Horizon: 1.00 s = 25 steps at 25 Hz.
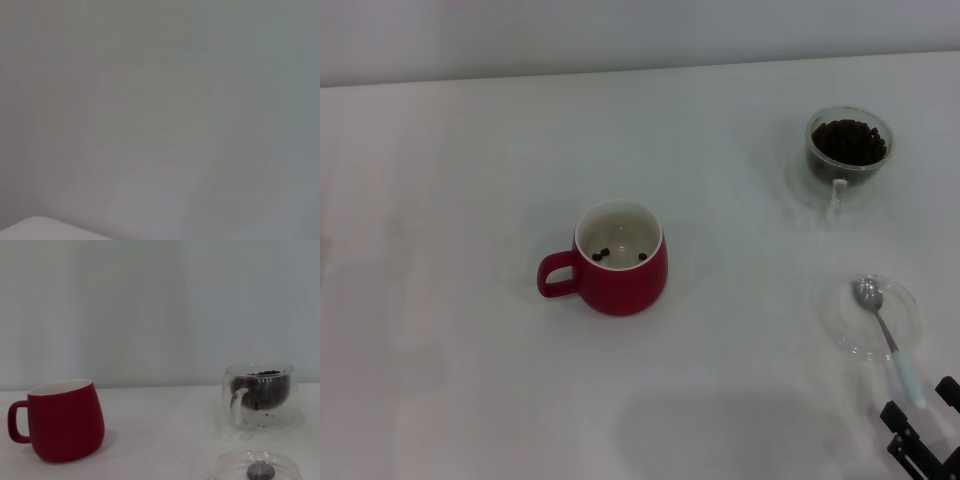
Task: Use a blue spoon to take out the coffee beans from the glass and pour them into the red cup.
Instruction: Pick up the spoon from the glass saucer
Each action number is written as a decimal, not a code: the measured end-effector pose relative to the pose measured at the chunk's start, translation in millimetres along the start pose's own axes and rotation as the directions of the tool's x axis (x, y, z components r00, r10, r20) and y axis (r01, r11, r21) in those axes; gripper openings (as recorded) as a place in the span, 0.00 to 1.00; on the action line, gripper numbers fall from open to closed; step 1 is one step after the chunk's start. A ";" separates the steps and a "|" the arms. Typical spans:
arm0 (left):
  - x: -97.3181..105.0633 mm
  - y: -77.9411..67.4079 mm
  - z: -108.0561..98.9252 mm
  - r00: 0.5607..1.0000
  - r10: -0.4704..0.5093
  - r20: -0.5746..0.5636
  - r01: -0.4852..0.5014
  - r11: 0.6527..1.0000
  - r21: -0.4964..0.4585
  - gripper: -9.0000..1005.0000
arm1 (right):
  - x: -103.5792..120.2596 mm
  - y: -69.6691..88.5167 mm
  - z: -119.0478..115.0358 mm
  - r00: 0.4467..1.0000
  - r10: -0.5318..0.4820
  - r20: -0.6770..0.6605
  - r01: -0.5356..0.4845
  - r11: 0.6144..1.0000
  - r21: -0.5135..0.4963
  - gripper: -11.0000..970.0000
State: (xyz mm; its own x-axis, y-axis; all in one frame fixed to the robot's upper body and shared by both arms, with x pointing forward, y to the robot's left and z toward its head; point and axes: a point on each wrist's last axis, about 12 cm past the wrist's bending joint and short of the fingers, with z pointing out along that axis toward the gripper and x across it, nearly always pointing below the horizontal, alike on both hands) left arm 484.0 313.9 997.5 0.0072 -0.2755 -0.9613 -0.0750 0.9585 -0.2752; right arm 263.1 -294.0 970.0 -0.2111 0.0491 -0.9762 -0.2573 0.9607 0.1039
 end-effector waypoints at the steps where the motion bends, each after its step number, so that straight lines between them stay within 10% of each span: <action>1: -0.1 0.2 0.1 1.000 0.001 0.000 -0.001 1.000 0.000 0.88 | 0.0 -0.1 0.4 1.000 0.000 0.001 0.000 1.000 0.003 0.78; 25: -0.2 0.5 0.3 1.000 0.003 0.000 -0.003 1.000 -0.001 0.88 | -1.8 -3.0 10.5 1.000 -0.006 0.011 0.005 1.000 0.004 0.59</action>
State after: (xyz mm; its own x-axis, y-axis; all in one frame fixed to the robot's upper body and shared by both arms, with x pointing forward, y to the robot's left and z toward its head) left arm 484.3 314.4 997.5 0.0065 -0.2724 -0.9622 -0.0758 0.9593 -0.2721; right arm 274.1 -294.1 969.5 -0.1993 0.0468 -0.9788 -0.2549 0.9620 0.0978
